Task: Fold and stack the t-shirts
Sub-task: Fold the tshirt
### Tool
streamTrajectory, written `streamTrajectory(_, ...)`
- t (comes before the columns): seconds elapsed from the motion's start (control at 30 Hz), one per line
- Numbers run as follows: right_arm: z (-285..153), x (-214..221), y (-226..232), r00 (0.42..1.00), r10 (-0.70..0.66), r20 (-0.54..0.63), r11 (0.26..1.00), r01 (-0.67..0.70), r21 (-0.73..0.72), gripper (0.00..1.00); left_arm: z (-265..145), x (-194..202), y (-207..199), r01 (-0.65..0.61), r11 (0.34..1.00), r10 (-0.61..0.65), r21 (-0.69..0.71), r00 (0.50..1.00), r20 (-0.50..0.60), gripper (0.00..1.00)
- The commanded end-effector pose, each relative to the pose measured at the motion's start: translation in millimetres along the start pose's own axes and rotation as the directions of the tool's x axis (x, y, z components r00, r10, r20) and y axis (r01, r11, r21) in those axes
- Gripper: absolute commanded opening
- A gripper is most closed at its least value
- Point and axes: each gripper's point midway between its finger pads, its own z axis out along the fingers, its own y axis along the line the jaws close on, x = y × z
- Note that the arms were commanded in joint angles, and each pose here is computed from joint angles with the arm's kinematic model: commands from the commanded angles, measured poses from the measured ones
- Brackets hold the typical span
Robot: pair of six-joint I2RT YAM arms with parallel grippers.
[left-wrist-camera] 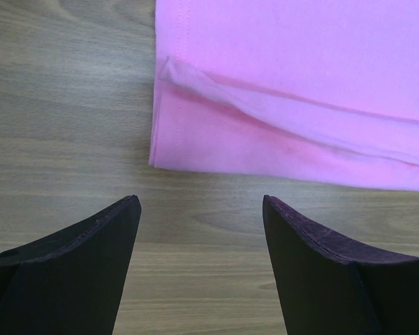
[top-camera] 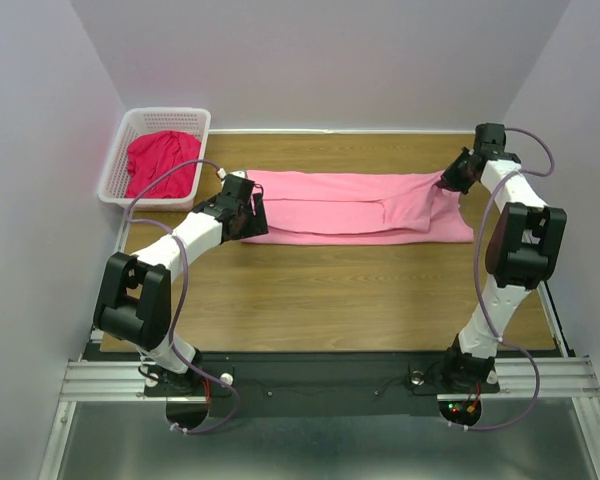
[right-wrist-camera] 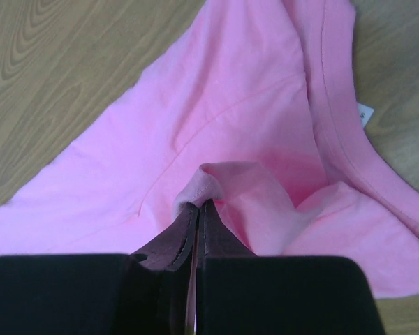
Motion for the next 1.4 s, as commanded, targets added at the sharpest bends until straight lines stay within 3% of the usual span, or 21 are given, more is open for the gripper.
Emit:
streamTrajectory(0.0,-1,-33,17,0.996,0.006,0.092,0.999,-0.003,-0.034,0.01,-8,-2,3,0.014,1.0,-0.014,-0.011,1.0,0.018,0.82)
streamTrajectory(0.53,32,-47,36,0.996,0.038,0.086,0.996,-0.031,-0.078,0.02,-7,2,5,0.031,0.999,-0.031,-0.022,1.0,0.007,0.82)
streamTrajectory(0.6,38,-44,36,0.997,0.028,0.075,0.996,-0.022,-0.081,0.06,-6,4,5,0.032,0.999,-0.031,-0.024,1.0,0.003,0.82)
streamTrajectory(0.63,38,-44,41,0.997,0.013,0.073,0.995,-0.006,-0.099,0.15,-5,4,6,0.032,0.999,-0.032,-0.026,0.999,0.002,0.82)
streamTrajectory(0.67,40,-43,41,0.997,0.003,0.072,0.995,0.004,-0.1,0.15,-5,4,6,0.031,0.999,-0.031,-0.026,1.0,0.001,0.82)
streamTrajectory(0.7,42,-42,42,0.998,-0.006,0.065,0.994,0.013,-0.108,0.26,-5,5,5,0.032,0.999,-0.032,-0.025,0.999,-0.001,0.82)
streamTrajectory(0.77,38,-42,45,0.997,-0.025,0.07,0.993,0.033,-0.114,0.36,-4,5,6,0.033,0.999,-0.033,-0.028,0.999,-0.002,0.82)
streamTrajectory(0.8,38,-41,43,0.997,-0.034,0.076,0.994,0.042,-0.104,0.48,-5,5,6,0.032,0.999,-0.032,-0.029,0.999,0.001,0.82)
streamTrajectory(0.9,24,-39,43,0.993,-0.081,0.091,0.991,0.09,-0.1,0.63,-5,4,6,0.036,0.999,-0.036,-0.029,0.999,0.004,0.82)
streamTrajectory(1.07,-4,-15,34,0.992,-0.103,0.077,0.99,0.109,-0.088,0.73,-2,-3,2,0.035,0.999,-0.035,-0.023,0.999,0.015,0.82)
streamTrajectory(1.37,-2,50,0,0.995,-0.076,-0.062,0.996,0.073,-0.052,0.75,17,-10,-6,0.009,1.0,-0.009,-0.02,1.0,0.005,0.82)
